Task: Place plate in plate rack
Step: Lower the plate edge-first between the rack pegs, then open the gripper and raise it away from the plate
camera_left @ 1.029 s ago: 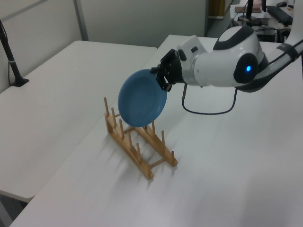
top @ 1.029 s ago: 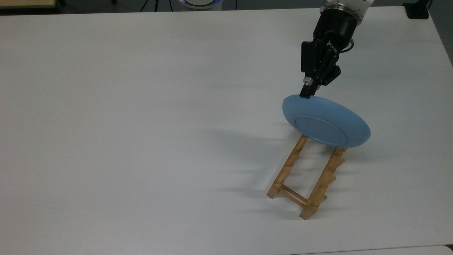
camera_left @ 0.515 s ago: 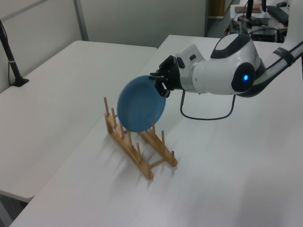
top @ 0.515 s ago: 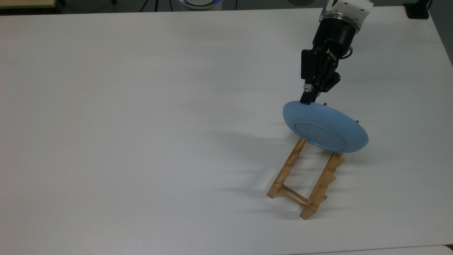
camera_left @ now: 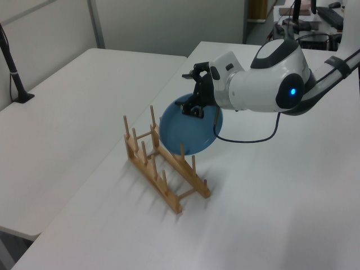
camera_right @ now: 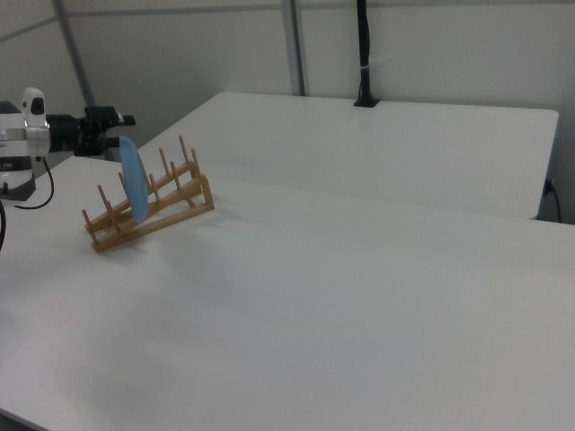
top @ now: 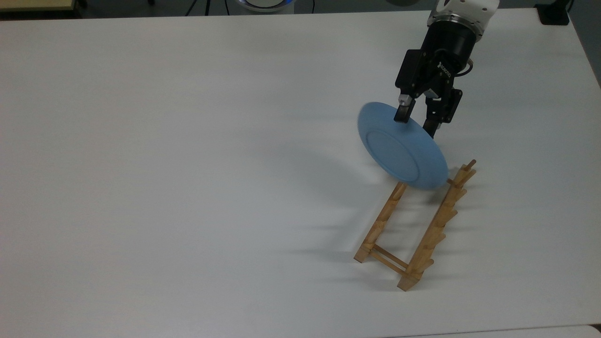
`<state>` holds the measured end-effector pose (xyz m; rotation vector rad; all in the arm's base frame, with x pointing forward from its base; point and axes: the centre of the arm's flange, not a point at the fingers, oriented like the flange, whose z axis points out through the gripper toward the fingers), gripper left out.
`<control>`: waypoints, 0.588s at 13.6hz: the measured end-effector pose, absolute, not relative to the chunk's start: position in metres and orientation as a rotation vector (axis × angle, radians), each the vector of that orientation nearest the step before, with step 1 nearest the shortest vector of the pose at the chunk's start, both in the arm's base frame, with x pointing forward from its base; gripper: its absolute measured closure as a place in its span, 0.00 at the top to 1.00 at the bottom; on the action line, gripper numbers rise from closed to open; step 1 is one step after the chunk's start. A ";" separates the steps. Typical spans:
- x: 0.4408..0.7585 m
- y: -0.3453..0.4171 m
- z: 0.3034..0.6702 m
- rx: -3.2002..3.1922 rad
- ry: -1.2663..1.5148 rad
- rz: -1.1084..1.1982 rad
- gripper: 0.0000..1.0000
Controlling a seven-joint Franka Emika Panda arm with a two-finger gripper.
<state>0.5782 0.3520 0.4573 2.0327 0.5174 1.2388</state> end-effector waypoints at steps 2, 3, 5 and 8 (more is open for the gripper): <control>0.578 0.352 0.458 2.032 0.512 1.239 1.00; 0.579 0.352 0.458 2.032 0.509 1.240 1.00; 0.579 0.352 0.459 2.032 0.508 1.242 1.00; 0.578 0.354 0.460 2.032 0.510 1.247 1.00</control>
